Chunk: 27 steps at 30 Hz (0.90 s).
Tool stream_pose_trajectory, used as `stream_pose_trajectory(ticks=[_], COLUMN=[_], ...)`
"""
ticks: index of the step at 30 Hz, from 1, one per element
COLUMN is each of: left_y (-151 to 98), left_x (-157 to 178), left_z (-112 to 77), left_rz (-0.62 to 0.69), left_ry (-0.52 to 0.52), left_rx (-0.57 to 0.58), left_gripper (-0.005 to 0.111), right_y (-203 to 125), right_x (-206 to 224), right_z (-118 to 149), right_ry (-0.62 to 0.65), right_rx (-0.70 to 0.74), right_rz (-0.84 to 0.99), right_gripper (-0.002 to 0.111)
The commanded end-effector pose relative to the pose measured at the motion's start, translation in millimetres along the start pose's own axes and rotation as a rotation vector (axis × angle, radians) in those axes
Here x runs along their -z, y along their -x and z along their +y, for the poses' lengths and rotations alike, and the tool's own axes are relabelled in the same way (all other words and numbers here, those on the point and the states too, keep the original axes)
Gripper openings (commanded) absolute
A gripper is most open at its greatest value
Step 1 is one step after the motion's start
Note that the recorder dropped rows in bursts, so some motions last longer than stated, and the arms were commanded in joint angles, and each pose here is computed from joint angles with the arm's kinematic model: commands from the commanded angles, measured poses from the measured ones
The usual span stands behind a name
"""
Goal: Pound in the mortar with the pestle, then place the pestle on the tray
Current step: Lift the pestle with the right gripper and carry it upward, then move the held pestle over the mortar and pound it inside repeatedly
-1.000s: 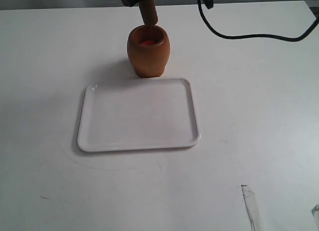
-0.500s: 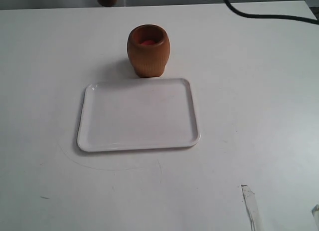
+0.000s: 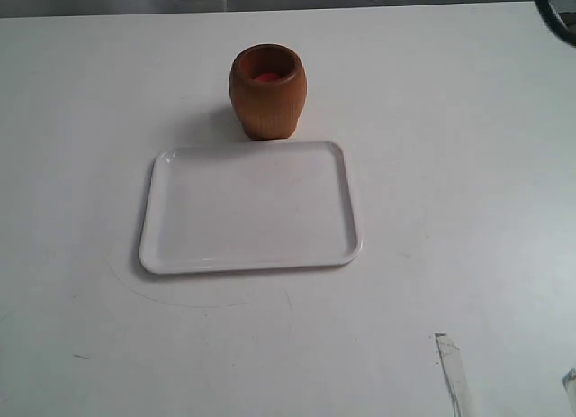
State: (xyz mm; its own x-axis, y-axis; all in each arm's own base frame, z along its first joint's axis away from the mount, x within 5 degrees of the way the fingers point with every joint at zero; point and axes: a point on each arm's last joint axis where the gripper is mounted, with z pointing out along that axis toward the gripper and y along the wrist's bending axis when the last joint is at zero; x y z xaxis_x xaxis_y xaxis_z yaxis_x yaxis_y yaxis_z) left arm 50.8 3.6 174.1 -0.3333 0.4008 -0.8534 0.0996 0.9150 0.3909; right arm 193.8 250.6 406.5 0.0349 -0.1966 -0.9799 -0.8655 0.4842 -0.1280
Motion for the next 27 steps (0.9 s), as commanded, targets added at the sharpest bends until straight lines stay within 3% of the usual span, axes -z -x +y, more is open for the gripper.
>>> stream_pose_trajectory(ticks=[1, 4, 10, 12, 15, 18, 20, 27], left_y=[0.4, 0.4, 0.4, 0.4, 0.4, 0.4, 0.4, 0.4], left_x=[0.0, 0.0, 0.0, 0.0, 0.0, 0.0, 0.0, 0.0], left_z=[-0.6, -0.6, -0.6, -0.6, -0.6, -0.6, -0.6, -0.6], left_rz=[-0.007, -0.007, -0.007, -0.007, -0.007, -0.007, -0.007, -0.007], left_ry=[-0.008, -0.008, -0.008, -0.008, -0.008, -0.008, -0.008, -0.008], left_rx=[0.012, 0.012, 0.012, 0.012, 0.012, 0.012, 0.012, 0.012], left_gripper=[0.000, 0.000, 0.000, 0.000, 0.000, 0.000, 0.000, 0.000], right_y=[-13.2, -31.7, -81.3, -94.0, -103.5, -99.0, -100.5, -137.7], right_x=[15.4, 22.0, 39.5, 40.3, 32.5, 21.9, 14.5, -24.2], right_z=[-9.8, -19.2, -42.3, -43.0, -29.5, -4.2, 4.1, -14.3], right_ry=[-0.268, -0.425, -0.884, -0.929, -0.764, -0.488, -0.396, -0.339], right_rx=[0.094, 0.133, 0.199, 0.176, 0.152, 0.242, 0.249, 0.084], right_rz=[-0.097, -0.126, -0.208, -0.235, -0.343, -0.538, -0.599, -0.504], right_gripper=[0.000, 0.000, 0.000, 0.000, 0.000, 0.000, 0.000, 0.000])
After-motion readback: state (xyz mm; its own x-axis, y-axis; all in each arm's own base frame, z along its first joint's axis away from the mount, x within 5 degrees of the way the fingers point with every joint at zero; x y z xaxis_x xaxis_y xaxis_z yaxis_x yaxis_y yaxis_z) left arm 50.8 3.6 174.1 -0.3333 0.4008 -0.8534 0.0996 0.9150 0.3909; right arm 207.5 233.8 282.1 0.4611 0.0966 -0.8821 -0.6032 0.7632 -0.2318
